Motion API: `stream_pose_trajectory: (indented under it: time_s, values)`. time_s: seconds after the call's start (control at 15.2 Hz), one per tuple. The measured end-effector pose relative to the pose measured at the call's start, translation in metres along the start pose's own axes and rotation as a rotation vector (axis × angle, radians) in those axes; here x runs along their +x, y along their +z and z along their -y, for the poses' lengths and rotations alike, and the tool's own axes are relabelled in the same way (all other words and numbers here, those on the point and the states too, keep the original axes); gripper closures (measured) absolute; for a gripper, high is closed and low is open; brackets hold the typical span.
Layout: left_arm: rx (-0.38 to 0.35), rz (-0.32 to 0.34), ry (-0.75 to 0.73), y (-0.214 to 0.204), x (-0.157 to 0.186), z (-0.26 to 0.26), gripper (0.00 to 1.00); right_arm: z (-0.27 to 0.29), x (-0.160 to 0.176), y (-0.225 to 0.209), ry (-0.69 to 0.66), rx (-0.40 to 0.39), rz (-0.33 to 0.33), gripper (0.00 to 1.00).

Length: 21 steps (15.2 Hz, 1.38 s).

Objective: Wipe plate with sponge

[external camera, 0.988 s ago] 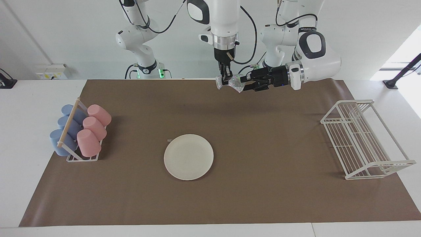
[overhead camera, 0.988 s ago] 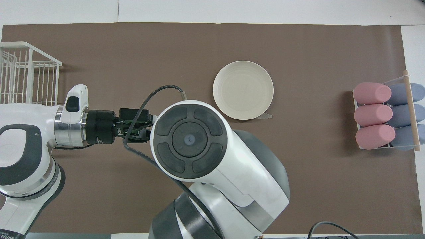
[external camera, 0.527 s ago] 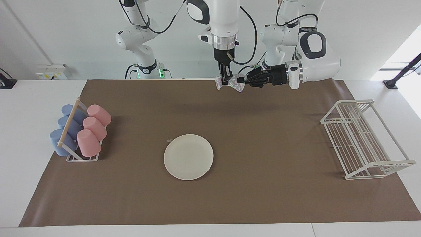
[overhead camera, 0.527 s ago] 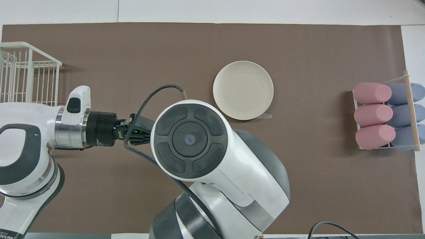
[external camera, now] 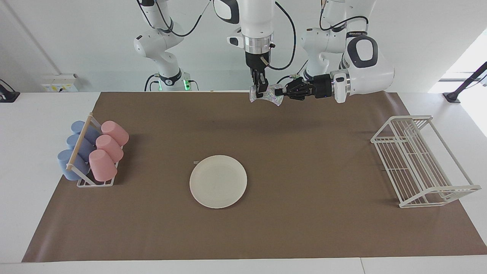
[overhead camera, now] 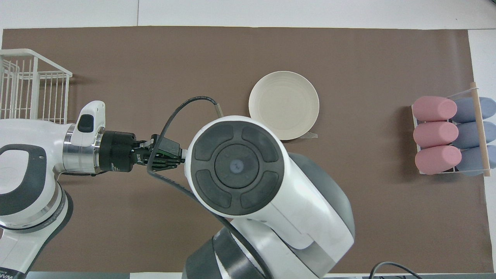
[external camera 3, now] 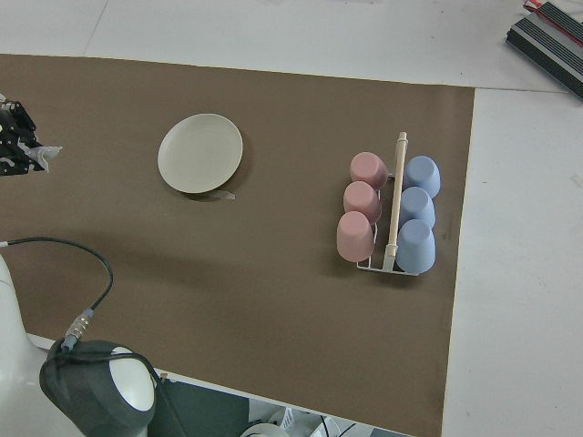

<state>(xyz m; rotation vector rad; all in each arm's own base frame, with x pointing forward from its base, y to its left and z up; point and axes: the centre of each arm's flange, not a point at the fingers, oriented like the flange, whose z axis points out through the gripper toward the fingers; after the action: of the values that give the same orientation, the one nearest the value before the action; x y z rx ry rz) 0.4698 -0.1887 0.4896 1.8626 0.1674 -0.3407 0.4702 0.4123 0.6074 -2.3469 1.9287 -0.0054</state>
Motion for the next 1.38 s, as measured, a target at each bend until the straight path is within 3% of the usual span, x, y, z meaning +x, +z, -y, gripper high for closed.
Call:
stream_pose_trajectory:
  time_s: [0.13, 0.33, 0.4, 0.99, 1.38]
  values:
    - [0.028, -0.011, -0.007, -0.008, 0.002, 0.005, 0.96, 0.005, 0.022, -0.009, -0.058, -0.002, -0.007, 0.33]
    - [0.084, -0.033, -0.030, -0.029, 0.006, 0.015, 0.96, 0.015, 0.082, -0.026, -0.184, -0.023, -0.024, 0.04]
    - [0.107, -0.045, -0.036, -0.038, 0.008, 0.019, 0.96, 0.018, 0.103, -0.032, -0.231, -0.026, -0.027, 0.00]
    - [0.502, -0.207, -0.166, -0.132, 0.015, 0.005, 0.96, 0.025, 0.273, -0.050, -0.738, -0.146, -0.005, 0.00]
    - [0.895, -0.309, -0.184, -0.171, 0.043, -0.013, 0.96, 0.014, 0.327, -0.056, -1.041, -0.200, 0.056, 0.00]
